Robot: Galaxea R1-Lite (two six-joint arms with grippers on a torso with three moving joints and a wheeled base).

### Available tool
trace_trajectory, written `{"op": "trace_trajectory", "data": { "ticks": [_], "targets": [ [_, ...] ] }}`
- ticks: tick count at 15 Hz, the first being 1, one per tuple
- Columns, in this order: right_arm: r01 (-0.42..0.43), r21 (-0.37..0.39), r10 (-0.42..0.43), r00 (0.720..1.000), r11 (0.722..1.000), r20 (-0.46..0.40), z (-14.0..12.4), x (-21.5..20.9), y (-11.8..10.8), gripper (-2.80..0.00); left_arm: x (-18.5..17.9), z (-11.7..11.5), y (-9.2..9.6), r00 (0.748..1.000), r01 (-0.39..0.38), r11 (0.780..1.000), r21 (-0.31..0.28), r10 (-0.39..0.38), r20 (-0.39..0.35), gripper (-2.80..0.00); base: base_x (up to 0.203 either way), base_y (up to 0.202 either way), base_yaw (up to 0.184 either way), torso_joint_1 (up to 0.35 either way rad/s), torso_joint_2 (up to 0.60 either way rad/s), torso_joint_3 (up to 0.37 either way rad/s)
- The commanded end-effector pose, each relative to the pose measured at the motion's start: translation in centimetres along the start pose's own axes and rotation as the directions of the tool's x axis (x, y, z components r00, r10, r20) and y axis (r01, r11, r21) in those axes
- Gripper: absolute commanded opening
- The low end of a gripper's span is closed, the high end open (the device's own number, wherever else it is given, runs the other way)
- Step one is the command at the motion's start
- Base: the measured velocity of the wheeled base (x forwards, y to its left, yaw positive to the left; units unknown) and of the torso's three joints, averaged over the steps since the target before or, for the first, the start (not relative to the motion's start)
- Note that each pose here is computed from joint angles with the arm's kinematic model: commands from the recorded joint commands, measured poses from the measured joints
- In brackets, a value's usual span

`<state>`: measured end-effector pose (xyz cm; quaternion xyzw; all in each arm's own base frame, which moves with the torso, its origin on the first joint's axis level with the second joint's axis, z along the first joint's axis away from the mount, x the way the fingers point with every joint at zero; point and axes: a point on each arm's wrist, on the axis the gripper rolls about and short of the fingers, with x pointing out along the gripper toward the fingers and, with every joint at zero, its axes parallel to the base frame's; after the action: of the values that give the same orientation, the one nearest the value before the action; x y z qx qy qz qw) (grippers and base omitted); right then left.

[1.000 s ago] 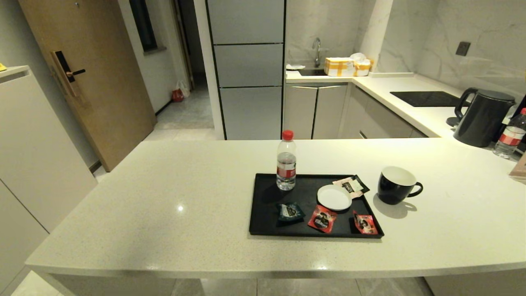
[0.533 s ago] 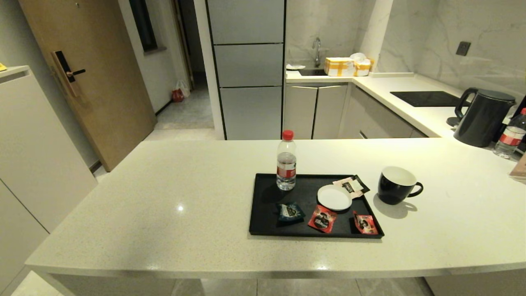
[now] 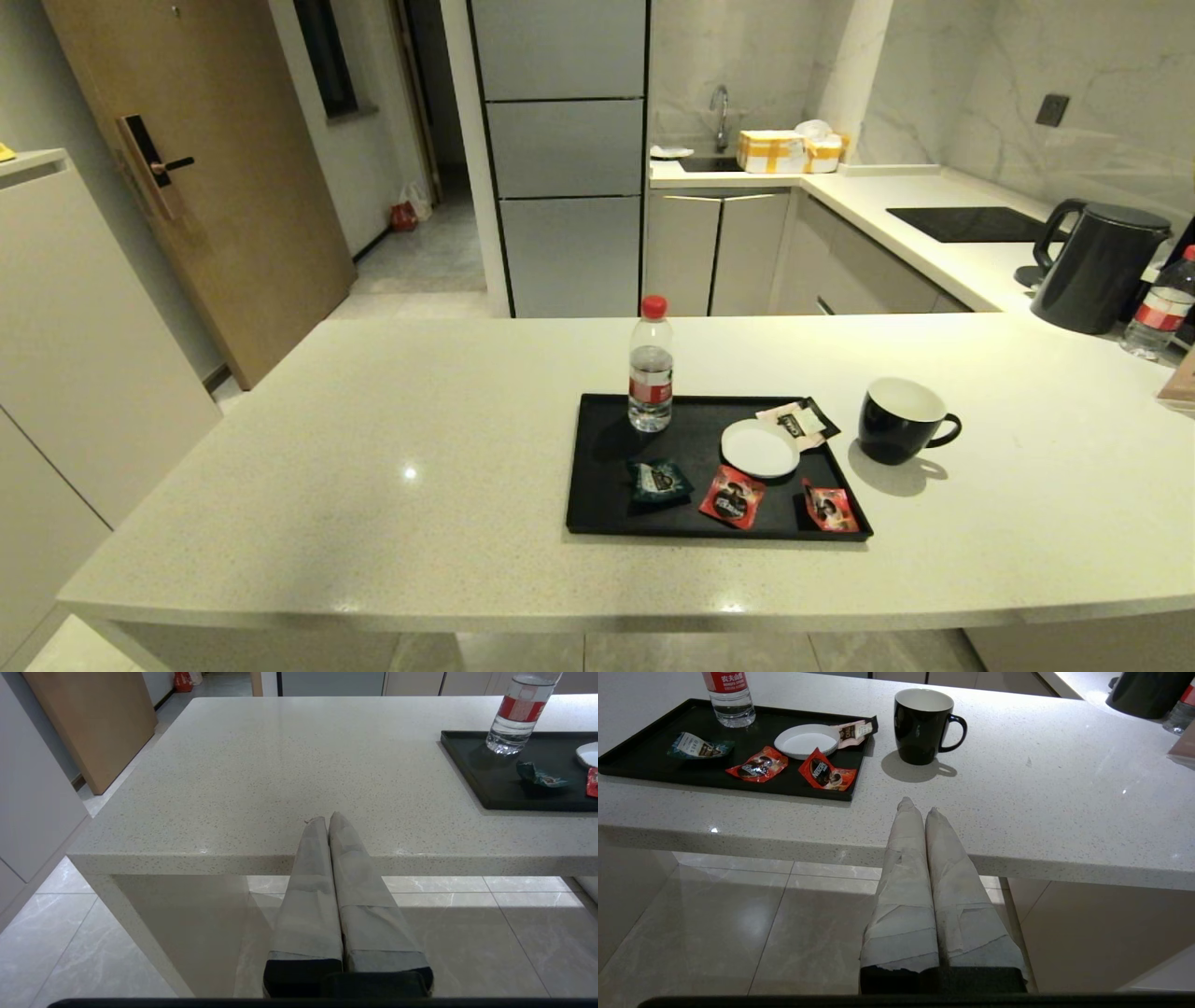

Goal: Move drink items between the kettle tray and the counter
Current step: Pick up the tea bag

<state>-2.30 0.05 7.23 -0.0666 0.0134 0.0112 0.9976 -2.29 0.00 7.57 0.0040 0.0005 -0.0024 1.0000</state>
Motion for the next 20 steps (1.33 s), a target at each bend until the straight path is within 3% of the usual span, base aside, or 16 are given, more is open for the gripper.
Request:
{"op": "trace_trajectory", "data": {
  "ticks": [1,4,6,9,11,13,15,17,19,20],
  "targets": [
    [-0.001,-0.001,0.001,1.000,1.000,-0.004,-0.1,0.0,0.0,-2.80,0.0,0.0,0.0,1.000,0.001,1.000,0.003,-0.001,-0.002,-2.80,0.000,0.000,0.000,0.000,0.00,0.000],
    [-0.001,-0.001,0.001,1.000,1.000,-0.004,-0.1,0.0,0.0,-2.80,0.0,0.0,0.0,1.000,0.001,0.999,0.040,0.000,-0.010,-2.80,0.000,0.000,0.000,0.000,0.00,0.000],
    [-0.001,-0.001,0.001,1.000,1.000,-0.003,-0.1,0.0,0.0,-2.80,-0.3,0.1,0.0,0.997,0.016,0.993,0.116,-0.008,-0.075,-2.80,0.000,0.000,0.000,0.000,0.00,0.000],
    [-0.001,-0.001,0.001,1.000,1.000,-0.004,-0.1,0.0,0.0,-2.80,-0.1,0.8,0.0,0.993,0.029,0.992,0.121,-0.015,-0.115,-2.80,0.000,0.000,0.000,0.000,0.00,0.000],
    [-0.001,-0.001,0.001,1.000,1.000,-0.004,-0.1,0.0,0.0,-2.80,0.1,4.7,0.0,0.994,0.024,0.993,0.116,-0.011,-0.111,-2.80,0.000,0.000,0.000,0.000,0.00,0.000],
    [-0.001,-0.001,0.001,1.000,1.000,-0.004,-0.1,0.0,0.0,-2.80,2.5,9.6,0.1,0.981,0.011,0.995,0.101,0.008,-0.194,-2.80,0.000,0.000,0.000,0.000,0.00,0.000],
    [-0.001,-0.001,0.001,1.000,1.000,-0.004,-0.1,0.0,0.0,-2.80,7.0,13.4,0.1,0.951,0.022,0.996,0.081,0.004,-0.310,-2.80,0.000,0.000,0.000,0.000,0.00,0.000],
    [-0.001,-0.001,0.001,1.000,1.000,-0.004,-0.1,0.0,0.0,-2.80,11.6,15.8,0.0,0.921,0.073,0.996,0.049,-0.048,-0.388,-2.80,0.000,0.000,0.000,0.000,0.00,0.000],
    [-0.001,-0.001,0.001,1.000,1.000,-0.004,-0.1,0.0,0.0,-2.80,17.3,15.4,-0.8,0.829,0.231,0.972,-0.047,-0.223,-0.513,-2.80,0.000,0.000,0.000,0.000,0.00,0.000],
    [-0.001,-0.001,0.001,1.000,1.000,-0.004,-0.1,0.0,0.0,-2.80,19.9,14.9,-1.6,0.770,0.310,0.945,-0.104,-0.314,-0.556,-2.80,0.000,0.000,0.000,0.000,0.00,0.000]
  ]
}}
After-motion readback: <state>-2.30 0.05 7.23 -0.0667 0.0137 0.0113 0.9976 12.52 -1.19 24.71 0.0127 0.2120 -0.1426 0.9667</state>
